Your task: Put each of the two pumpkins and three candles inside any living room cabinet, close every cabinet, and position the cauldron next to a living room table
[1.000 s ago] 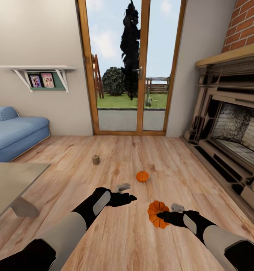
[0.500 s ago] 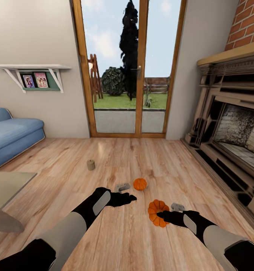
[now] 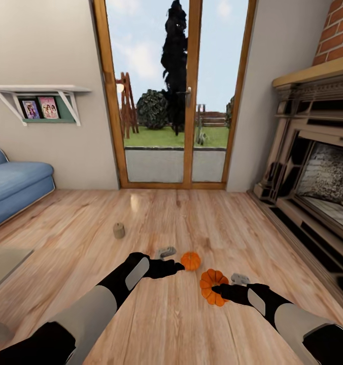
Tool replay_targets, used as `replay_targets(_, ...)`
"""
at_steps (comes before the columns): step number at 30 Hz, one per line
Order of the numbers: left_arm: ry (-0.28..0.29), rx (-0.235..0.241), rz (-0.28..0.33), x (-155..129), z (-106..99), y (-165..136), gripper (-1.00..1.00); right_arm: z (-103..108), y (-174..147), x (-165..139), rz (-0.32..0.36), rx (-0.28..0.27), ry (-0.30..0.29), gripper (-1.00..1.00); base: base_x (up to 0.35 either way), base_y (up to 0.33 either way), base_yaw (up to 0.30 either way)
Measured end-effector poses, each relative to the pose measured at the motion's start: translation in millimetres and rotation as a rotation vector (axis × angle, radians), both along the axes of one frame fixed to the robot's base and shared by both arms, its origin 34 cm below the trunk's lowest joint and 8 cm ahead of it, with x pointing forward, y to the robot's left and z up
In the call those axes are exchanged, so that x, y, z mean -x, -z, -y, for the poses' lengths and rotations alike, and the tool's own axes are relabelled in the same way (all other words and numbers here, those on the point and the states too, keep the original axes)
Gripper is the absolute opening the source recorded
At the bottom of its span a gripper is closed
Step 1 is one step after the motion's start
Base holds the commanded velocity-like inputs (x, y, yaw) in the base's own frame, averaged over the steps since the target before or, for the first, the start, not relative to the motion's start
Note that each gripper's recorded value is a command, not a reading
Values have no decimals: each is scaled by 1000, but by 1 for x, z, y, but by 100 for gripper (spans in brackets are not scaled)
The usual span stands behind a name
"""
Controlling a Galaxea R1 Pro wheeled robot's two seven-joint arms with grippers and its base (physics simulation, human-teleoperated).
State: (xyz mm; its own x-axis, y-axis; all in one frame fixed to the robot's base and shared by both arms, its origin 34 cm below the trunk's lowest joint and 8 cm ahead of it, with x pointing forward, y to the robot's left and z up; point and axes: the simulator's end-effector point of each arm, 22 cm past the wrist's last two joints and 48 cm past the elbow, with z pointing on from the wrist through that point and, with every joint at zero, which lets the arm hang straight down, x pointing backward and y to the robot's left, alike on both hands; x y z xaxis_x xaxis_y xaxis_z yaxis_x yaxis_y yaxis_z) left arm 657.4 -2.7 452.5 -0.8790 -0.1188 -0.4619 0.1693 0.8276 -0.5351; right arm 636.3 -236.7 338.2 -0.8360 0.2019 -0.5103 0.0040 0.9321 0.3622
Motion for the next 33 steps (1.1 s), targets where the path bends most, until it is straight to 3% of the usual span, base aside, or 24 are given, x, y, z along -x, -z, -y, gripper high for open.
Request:
replay_targets(26,1,0,0,0,0,0,100,0,0,0,1,-2,0,-100,332,-123,0)
replay_targets(33,4,0,-3,1,0,1,100,-6,-9,-9,25,-21,-1,-100,100,-22,0)
